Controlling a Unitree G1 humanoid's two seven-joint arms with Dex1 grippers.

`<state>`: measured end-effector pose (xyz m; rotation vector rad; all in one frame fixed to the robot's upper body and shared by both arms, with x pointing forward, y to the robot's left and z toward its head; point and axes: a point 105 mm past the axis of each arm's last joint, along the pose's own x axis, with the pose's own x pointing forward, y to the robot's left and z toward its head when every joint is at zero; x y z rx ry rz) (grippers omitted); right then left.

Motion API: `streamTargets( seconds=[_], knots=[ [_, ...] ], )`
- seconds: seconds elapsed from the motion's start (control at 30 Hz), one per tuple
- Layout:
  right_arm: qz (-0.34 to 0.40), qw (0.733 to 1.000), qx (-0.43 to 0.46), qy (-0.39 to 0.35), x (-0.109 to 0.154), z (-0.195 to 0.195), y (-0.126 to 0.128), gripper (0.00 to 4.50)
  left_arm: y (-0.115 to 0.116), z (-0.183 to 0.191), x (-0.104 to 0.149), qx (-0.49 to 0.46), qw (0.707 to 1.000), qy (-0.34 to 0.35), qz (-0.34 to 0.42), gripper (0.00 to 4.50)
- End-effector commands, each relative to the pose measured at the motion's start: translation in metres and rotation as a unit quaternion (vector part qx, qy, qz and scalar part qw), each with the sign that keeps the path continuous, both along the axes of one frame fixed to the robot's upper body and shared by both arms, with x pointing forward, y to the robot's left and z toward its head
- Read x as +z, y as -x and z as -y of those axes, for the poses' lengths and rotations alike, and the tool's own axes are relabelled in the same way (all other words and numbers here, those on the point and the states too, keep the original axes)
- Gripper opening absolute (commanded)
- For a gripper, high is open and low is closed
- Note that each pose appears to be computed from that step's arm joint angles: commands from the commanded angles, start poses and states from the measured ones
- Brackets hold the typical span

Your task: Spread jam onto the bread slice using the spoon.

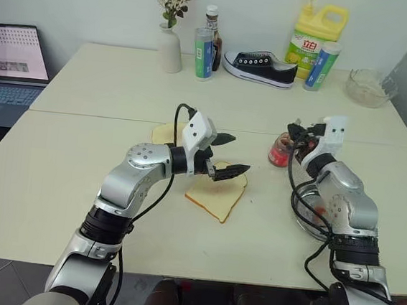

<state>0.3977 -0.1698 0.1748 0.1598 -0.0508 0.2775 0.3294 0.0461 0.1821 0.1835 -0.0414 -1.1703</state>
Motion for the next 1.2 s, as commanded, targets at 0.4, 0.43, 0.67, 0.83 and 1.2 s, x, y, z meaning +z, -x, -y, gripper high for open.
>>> streamTargets(
  seconds=[0.4, 0.43, 0.67, 0.83, 1.2],
  knots=[
    [-0.002, 0.982, -0.057, -0.181, 0.035, 0.027, 0.006, 0.02, 0.001, 0.004, 0.017, -0.019, 0.999, 0.007, 0.029, 4.50],
    [-0.003, 0.980, -0.059, -0.188, 0.036, 0.027, 0.006, 0.02, 0.001, 0.004, 0.017, -0.019, 0.999, 0.007, 0.029, 4.50],
    [-0.002, 0.978, -0.059, -0.202, 0.041, 0.028, 0.007, 0.02, 0.001, 0.004, 0.017, -0.021, 0.999, 0.007, 0.029, 4.50],
    [-0.003, 0.974, -0.063, -0.220, 0.043, 0.030, 0.008, 0.02, 0.001, 0.003, 0.016, -0.023, 0.999, 0.006, 0.029, 4.50],
    [-0.015, 0.954, -0.071, -0.289, 0.045, 0.037, 0.010, 0.02, 0.002, 0.004, 0.016, -0.027, 0.999, 0.004, 0.030, 4.50]
  ],
)
